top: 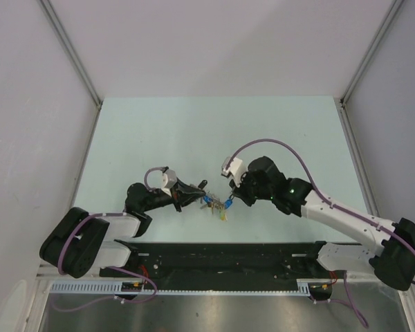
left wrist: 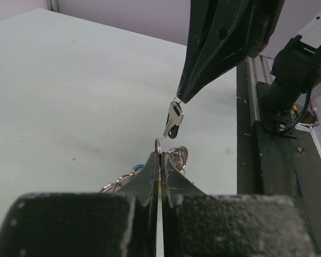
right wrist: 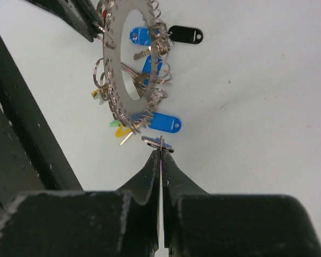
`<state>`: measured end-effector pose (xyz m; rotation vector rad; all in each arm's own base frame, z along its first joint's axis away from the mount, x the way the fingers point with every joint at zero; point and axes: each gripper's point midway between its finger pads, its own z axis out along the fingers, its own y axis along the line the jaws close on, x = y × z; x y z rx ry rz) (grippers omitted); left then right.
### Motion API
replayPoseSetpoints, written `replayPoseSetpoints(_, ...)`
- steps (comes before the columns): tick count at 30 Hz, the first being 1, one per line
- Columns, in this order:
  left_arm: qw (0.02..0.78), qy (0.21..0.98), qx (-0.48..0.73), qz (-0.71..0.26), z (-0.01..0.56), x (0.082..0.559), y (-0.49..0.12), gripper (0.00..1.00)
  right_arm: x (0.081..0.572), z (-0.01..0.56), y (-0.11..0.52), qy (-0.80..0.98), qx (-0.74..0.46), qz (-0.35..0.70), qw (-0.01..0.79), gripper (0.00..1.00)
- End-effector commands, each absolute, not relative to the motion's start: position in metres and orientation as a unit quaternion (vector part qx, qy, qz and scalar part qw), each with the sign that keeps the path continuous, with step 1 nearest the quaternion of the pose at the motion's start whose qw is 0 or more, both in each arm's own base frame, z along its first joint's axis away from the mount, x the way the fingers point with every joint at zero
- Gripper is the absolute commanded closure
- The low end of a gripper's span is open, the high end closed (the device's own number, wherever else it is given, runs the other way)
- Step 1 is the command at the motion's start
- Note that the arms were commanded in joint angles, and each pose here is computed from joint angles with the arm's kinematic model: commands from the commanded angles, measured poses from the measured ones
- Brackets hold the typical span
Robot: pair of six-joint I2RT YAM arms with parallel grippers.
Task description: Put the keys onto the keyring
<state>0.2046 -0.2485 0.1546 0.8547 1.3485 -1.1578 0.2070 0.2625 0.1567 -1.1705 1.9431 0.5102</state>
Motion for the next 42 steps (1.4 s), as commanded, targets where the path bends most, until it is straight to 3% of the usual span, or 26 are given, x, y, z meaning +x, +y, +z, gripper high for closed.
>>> replayPoseSetpoints(1, 0.679, 0.373, 0.423, -0.47, 0.25, 0.188, -0.248, 1.0, 0.2, 0.158, 0.274, 0.715, -0.573, 0.192, 0.351, 1.0)
replayPoseSetpoints(12, 0.667, 0.368, 0.435, -0.479, 0.249, 0.183, -0.25, 1.0, 0.204, 0.172, 0.313, 0.65, -0.647, 0.184, 0.352, 1.0)
replayPoseSetpoints(42, 0.65, 0.362, 0.459, -0.486, 0.239, 0.177, -0.258, 1.0, 0.197, 0.185, 0.331, 0.626, -0.671, 0.2, 0.344, 1.0)
